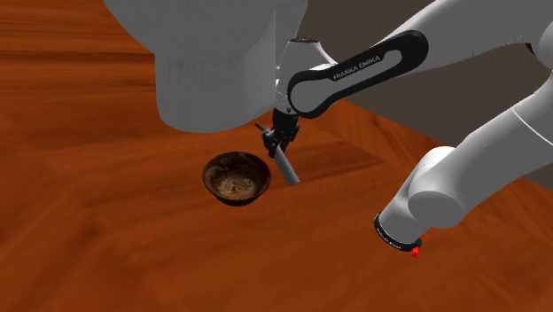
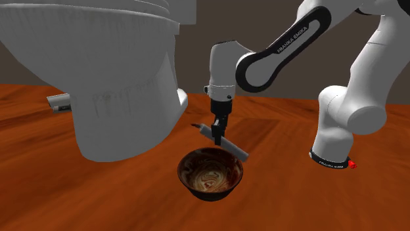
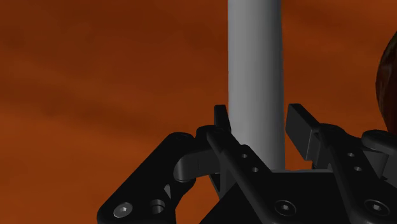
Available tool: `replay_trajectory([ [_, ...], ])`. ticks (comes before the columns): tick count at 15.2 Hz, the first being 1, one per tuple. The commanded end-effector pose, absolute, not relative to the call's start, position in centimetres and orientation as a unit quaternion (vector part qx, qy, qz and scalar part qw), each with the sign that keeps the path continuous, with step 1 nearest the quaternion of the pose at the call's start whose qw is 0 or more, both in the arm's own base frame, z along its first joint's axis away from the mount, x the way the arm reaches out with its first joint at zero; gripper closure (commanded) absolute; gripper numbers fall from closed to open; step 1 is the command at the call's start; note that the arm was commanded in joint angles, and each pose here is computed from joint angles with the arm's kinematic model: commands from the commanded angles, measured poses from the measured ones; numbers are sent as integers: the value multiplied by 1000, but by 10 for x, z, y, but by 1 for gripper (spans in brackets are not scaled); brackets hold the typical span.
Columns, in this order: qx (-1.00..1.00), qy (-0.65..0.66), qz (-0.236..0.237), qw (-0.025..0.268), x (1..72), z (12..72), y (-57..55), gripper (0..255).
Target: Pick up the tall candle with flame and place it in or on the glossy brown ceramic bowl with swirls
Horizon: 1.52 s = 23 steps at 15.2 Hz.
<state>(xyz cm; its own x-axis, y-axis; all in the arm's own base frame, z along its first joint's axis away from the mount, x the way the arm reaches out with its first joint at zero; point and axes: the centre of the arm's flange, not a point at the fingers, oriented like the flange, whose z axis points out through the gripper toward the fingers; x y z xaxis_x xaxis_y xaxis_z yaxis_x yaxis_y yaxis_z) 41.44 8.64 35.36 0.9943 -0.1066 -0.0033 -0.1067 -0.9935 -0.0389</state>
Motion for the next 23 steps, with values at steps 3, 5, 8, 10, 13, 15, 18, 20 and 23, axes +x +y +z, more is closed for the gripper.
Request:
replay_trajectory([
  [3, -998, 53, 1, 20, 414, 375, 87, 255],
  [5, -998, 53, 1, 20, 414, 385, 87, 255],
  [8, -998, 53, 1, 20, 414, 401, 87, 255],
  [10, -998, 53, 1, 20, 414, 412, 87, 255],
  [13, -998, 53, 1, 20, 414, 427, 87, 255],
  [15, -998, 53, 1, 20, 414, 438, 87, 255],
  [18, -998, 53, 1, 20, 414, 454, 87, 255],
  [20, -998, 53, 1, 20, 414, 464, 87, 255],
  [23, -998, 53, 1, 20, 413, 468, 113, 255],
])
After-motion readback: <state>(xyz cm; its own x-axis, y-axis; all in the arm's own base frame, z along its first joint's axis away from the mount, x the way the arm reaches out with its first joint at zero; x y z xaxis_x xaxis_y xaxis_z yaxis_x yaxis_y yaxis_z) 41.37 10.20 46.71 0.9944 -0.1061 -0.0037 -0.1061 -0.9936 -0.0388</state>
